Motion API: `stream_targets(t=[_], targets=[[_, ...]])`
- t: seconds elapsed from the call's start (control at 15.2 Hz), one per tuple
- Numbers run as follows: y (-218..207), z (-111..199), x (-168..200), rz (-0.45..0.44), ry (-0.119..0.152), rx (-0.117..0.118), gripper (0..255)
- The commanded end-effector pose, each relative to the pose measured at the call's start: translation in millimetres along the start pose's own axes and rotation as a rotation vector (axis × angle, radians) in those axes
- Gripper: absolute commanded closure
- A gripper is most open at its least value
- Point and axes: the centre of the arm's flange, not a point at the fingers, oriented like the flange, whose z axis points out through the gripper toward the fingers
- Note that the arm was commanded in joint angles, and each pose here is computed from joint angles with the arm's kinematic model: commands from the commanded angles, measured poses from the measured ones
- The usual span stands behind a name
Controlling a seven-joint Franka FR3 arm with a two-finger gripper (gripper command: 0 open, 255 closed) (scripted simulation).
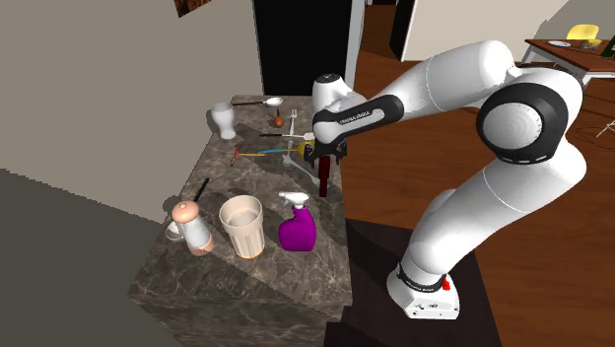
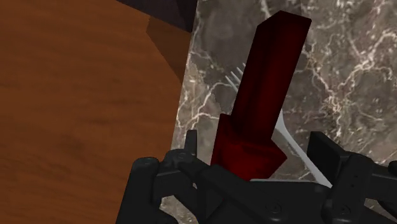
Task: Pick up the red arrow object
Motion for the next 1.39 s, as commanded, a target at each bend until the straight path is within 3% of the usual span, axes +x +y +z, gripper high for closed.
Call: stream_targets(t=[0.0, 0.2, 0.26, 0.86, 1.32], targets=[[-1, 11, -1, 0.001, 0.0, 0.0, 0], [-1, 19, -1, 0.001, 0.0, 0.0, 0], [-1, 20, -1, 0.001, 0.0, 0.0, 255], [-1, 19, -1, 0.001, 0.0, 0.0, 255], [0, -17, 2, 0.001, 0.0, 0.0, 255]])
